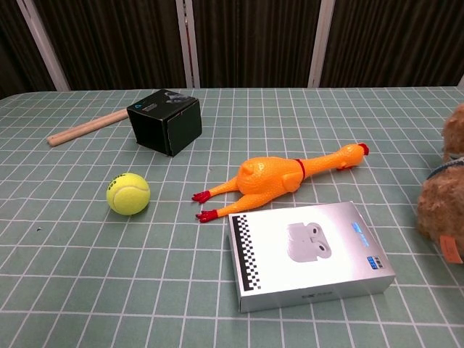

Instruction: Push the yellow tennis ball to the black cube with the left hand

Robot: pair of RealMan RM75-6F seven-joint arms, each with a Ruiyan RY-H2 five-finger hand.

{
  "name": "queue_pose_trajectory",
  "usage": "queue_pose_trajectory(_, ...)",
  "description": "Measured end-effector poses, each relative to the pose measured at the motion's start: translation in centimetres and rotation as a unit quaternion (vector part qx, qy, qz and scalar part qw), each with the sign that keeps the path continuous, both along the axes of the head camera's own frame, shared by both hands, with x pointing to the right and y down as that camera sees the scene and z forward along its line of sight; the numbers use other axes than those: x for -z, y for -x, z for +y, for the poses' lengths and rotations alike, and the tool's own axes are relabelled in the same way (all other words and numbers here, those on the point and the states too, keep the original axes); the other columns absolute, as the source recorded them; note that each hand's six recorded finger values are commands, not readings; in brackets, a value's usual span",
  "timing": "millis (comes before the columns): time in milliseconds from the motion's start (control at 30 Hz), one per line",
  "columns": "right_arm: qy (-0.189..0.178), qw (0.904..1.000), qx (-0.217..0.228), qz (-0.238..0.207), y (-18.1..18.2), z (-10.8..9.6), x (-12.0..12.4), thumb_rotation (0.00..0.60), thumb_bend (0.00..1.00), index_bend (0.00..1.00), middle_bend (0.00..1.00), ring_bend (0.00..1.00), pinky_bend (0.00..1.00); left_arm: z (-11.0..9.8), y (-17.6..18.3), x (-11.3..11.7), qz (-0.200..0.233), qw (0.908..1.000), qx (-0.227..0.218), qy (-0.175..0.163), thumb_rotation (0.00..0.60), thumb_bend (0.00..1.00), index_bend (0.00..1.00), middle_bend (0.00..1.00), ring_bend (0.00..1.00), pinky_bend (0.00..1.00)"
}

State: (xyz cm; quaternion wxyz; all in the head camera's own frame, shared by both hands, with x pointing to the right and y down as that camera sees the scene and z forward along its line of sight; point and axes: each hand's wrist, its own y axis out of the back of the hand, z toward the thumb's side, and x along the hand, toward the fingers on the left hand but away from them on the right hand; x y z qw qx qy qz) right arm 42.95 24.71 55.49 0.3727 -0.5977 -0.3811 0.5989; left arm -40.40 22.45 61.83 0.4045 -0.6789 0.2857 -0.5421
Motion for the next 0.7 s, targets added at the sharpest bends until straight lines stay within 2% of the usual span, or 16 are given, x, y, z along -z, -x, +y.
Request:
queue_pose_trajectory(67, -0.001, 1.0, -0.002, -0.001, -0.1, 0.1, 0.2, 0.6, 0.34, 0.0, 0.0, 0.0, 0.04, 0.1, -1.6, -0.7, 0.02, 0.9997, -0.016, -0.001, 0.6, 0.31, 0.46, 0.71, 0.42, 0.63)
queue_pose_trajectory(133, -0.003, 1.0, -0.003, -0.003, -0.1, 0.1, 0.3, 0.6, 0.34, 0.0, 0.0, 0.0, 0.04, 0.1, -3.0, -1.3, 0.036, 0.9989, -0.03, -0.004, 0.6, 0.31, 0.48, 0.73, 0.44, 0.66)
queue_pose_trajectory(467, -0.008, 0.9996, -0.007, -0.025, -0.4, 0.2, 1.1, 0.6, 0.34, 0.0, 0.0, 0.0, 0.04, 1.3, -11.1, -4.6, 0.105, 0.9919, -0.067, 0.024, 0.6, 0.31, 0.57, 0.73, 0.45, 0.68)
queue_pose_trajectory(600, -0.013, 0.9992, -0.01, -0.036, -0.6, 0.1, 1.6, 0.6, 0.34, 0.0, 0.0, 0.0, 0.04, 2.2, -13.3, -5.5, 0.109, 0.9905, -0.076, 0.036, 0.6, 0.31, 0.57, 0.71, 0.45, 0.68)
queue_pose_trajectory(700, -0.019, 0.9987, -0.014, -0.046, -0.9, 0.1, 2.2, 0.6, 0.34, 0.0, 0.0, 0.0, 0.04, 2.5, -14.5, -6.4, 0.117, 0.9896, -0.063, 0.055, 0.6, 0.31, 0.57, 0.7, 0.45, 0.68)
